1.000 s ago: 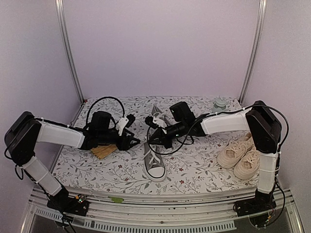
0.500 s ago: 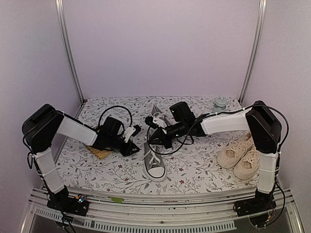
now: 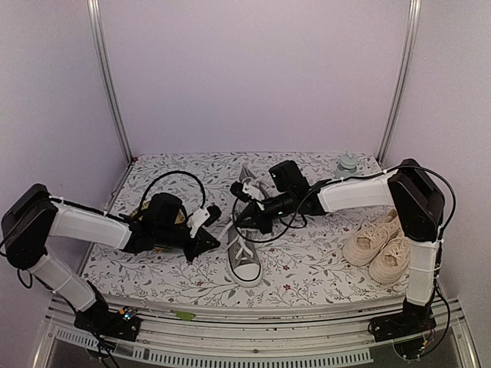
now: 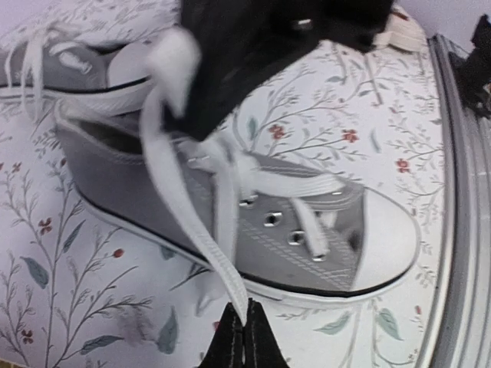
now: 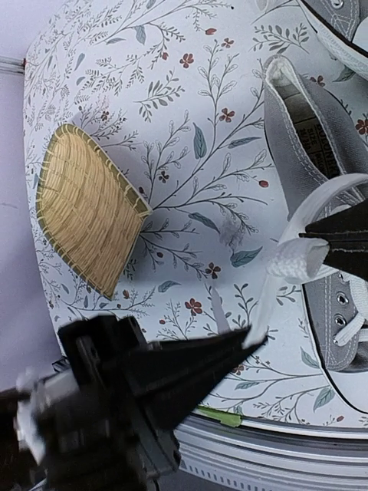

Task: Tie the shoes
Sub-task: Pick up the half-tied shoelace from the center of the board, then wrap the half-tied shoelace around a loop with the shoelace.

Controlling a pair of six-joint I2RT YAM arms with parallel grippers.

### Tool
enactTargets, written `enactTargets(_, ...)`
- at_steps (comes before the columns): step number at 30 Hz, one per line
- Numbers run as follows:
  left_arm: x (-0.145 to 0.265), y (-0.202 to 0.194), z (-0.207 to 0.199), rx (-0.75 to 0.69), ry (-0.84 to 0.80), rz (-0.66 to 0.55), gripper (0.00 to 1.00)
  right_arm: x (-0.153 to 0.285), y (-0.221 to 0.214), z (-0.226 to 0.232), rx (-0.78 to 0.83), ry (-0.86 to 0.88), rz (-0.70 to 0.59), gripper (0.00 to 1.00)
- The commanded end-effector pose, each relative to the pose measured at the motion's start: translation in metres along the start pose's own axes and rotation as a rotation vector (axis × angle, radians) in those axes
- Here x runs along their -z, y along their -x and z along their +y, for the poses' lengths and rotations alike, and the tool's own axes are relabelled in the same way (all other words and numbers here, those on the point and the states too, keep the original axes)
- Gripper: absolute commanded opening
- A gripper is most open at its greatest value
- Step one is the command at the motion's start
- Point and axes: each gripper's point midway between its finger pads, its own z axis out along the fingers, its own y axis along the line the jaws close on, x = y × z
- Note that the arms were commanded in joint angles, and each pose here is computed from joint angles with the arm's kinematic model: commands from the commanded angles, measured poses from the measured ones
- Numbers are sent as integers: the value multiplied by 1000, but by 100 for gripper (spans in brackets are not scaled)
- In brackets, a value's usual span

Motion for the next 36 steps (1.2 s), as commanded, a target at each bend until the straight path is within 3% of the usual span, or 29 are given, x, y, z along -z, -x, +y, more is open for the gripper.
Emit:
enactTargets(1, 18, 9, -57, -62, -191, -48, 0, 3, 0, -5, -48, -1, -14, 1)
enactTargets(7, 22, 9, -80, -71, -299, -8, 0, 9, 8, 3, -56, 42, -38, 1)
enactTargets(14, -11, 63, -89, -168, -337, -97, 0, 12, 9, -2, -73, 40, -43, 1)
enactTargets(29, -22, 128, -108, -254, -384, -424, 0, 14, 8, -10, -104, 48, -48, 0)
enactTargets(36, -51, 111, -99, -244, -319, -358, 7, 13, 5, -12, -108, 41, -33, 1)
